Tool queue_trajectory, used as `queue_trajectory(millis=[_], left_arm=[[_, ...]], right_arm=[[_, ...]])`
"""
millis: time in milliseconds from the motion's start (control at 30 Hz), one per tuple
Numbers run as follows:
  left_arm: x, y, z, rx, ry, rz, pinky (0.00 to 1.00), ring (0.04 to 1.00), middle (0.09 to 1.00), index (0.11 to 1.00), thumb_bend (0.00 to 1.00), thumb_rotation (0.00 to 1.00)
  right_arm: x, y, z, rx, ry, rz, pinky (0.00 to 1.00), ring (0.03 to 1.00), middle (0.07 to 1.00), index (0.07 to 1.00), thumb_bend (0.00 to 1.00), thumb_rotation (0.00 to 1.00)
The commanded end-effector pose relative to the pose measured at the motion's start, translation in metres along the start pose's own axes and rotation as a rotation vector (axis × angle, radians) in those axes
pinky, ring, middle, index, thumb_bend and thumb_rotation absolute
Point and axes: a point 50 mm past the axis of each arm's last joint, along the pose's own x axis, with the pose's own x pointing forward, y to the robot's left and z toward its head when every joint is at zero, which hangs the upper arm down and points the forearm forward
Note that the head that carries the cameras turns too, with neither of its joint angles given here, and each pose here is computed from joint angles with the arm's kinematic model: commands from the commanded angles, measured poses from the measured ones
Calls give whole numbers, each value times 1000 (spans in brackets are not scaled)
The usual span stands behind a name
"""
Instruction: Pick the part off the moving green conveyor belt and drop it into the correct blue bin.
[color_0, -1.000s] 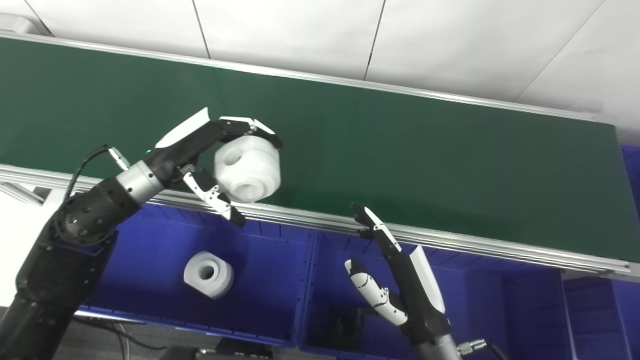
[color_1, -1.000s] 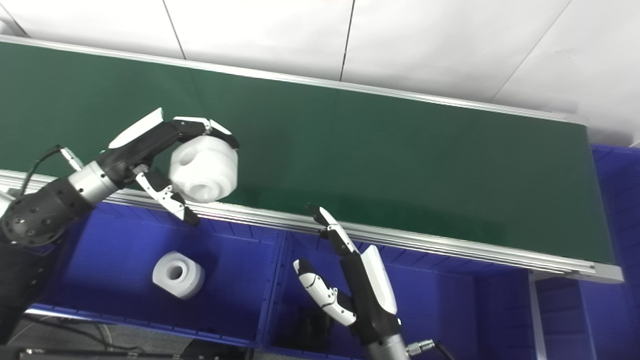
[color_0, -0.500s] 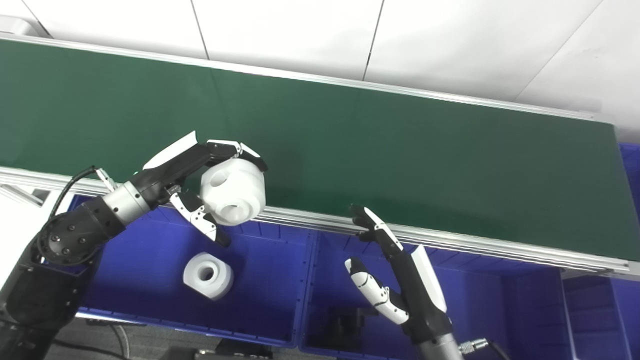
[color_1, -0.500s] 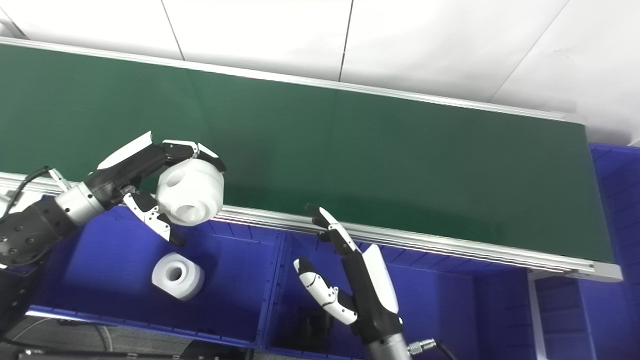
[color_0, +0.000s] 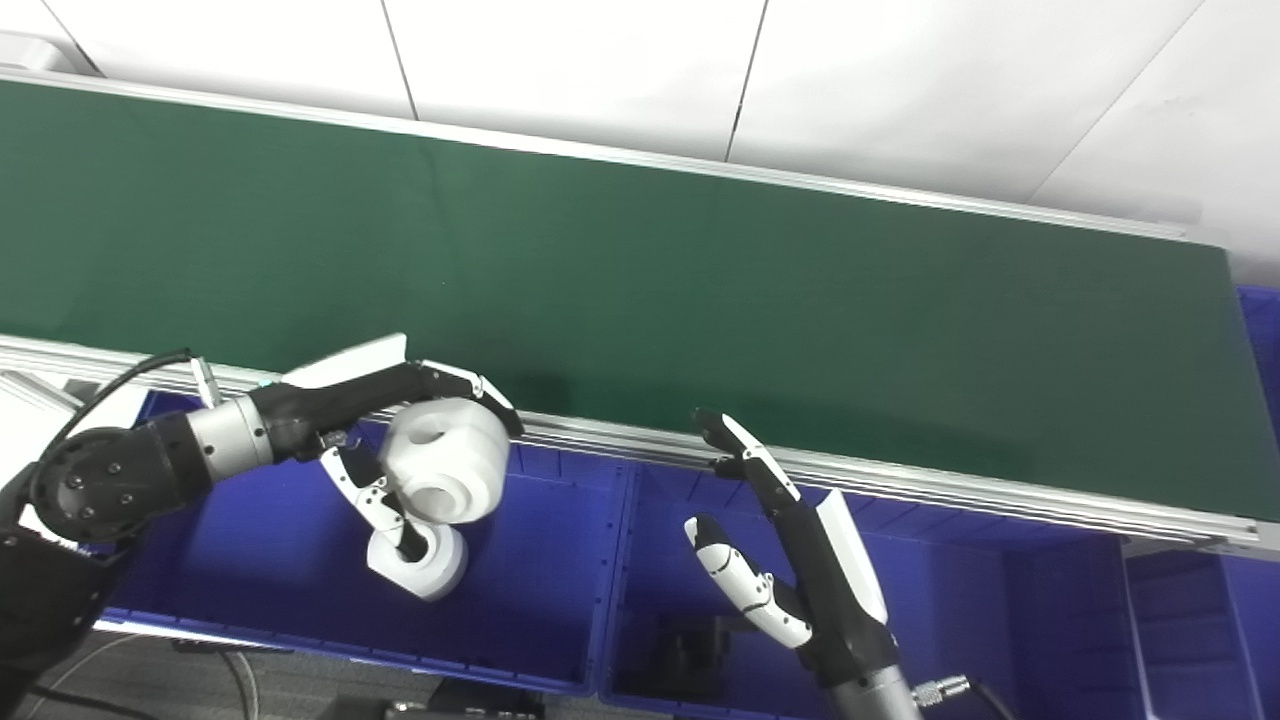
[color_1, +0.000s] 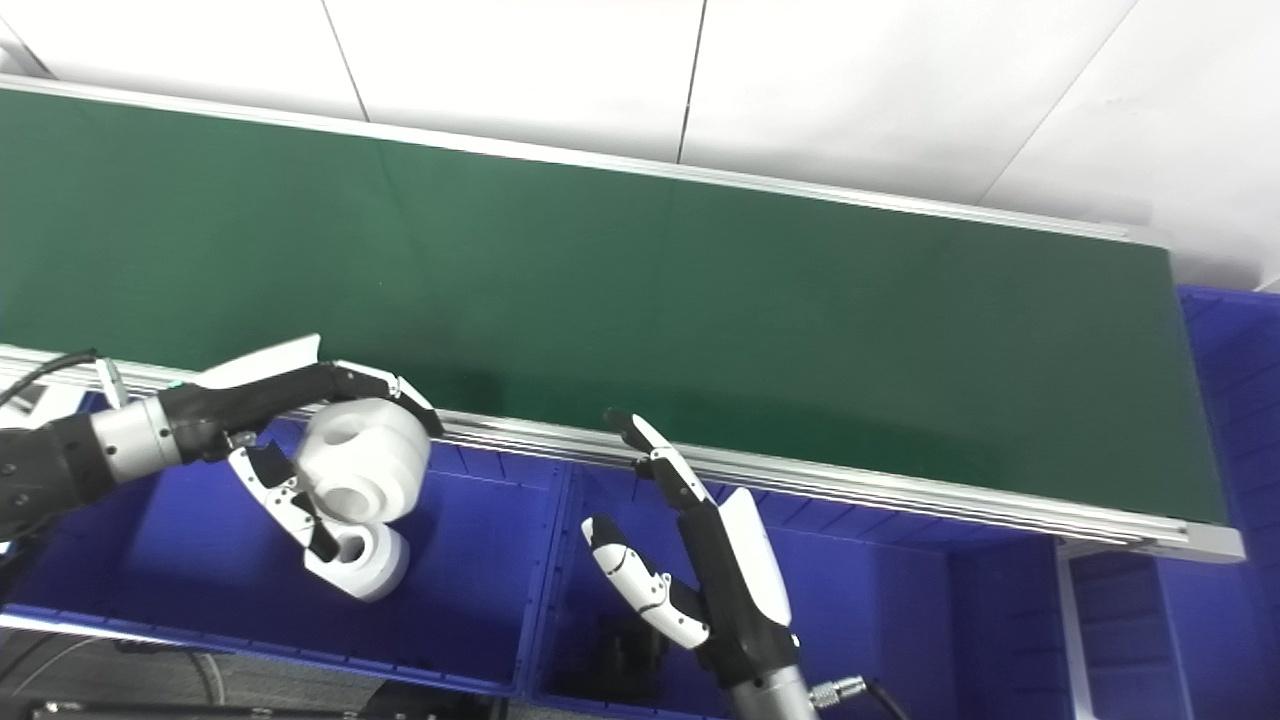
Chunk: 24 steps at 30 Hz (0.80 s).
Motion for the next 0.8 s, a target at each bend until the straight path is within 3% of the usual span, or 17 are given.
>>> queue_trajectory(millis=[0,167,333,433,667,767], left_arm=[[2,8,8,19,-51,25,869,943,945,895,623,441],[5,2,7,-2,-68,34,909,948,954,909,665,531],[16,-13,-8,-4,-59,28,943,953,947,912,682,506],[21,-20,-15,-12,-40,2,883,945,938,902,687,473],[22,-22,-9,-52,-64,-5,808,890,904,881,697,501],[22,-23,-3,-76,-109,69,742,815,832,805,649,448]], right_arm=[[-2,0,7,20,-17,-20,842,901,910,902,324,784],[-5,1,5,28,-12,-19,825,890,911,904,325,773],[-3,0,6,27,-18,-17,822,888,910,901,317,771],[-4,-1,7,25,-14,-16,832,892,910,903,320,769],[-4,-2,7,23,-13,-18,841,900,910,903,318,762],[-3,-2,7,22,-14,-22,838,900,909,901,318,762]])
